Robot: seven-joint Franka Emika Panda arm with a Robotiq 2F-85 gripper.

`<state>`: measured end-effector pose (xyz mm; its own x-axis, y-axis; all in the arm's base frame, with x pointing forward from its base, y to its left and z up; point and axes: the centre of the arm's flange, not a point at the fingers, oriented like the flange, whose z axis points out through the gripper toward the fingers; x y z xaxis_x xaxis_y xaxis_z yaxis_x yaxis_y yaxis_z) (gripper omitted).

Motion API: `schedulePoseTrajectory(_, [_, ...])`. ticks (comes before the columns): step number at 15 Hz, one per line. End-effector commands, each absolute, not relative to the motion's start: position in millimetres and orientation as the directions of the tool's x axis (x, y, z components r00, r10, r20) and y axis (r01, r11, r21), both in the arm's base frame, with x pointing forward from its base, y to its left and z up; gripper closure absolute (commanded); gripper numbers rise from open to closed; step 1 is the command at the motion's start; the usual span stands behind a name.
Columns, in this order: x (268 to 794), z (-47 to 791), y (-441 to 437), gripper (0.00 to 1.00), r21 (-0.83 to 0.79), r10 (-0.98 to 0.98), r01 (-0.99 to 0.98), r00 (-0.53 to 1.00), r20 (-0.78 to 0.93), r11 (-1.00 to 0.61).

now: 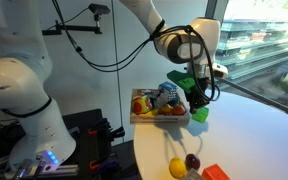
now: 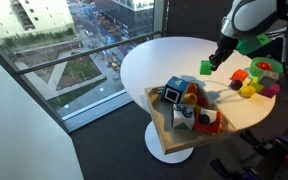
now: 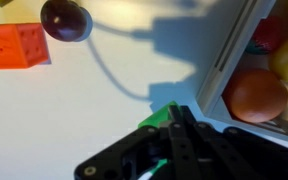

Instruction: Put the green block on the wooden tray

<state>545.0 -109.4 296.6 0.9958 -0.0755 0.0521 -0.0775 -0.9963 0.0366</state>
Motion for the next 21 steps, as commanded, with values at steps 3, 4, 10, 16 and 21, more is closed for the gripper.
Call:
schedulePoseTrajectory(3, [522.6, 320.5, -60.9, 0.97, 0.0, 0.003, 0.003, 0.999, 0.048, -1.0])
schedulePoseTrajectory(4, [519.0, 321.8, -52.2, 0.97, -0.005, 0.021, 0.022, 0.999, 0.043, -1.0])
schedulePoseTrajectory(10, [502.6, 324.9, -8.8, 0.97, -0.041, 0.12, 0.121, 0.992, 0.026, -0.992])
schedulePoseTrajectory(16, [488.8, 317.6, 19.5, 0.97, -0.098, 0.223, 0.221, 0.975, -0.011, -0.97])
schedulePoseTrajectory(21, [479.0, 309.5, 35.5, 0.97, -0.168, 0.305, 0.291, 0.95, -0.061, -0.942])
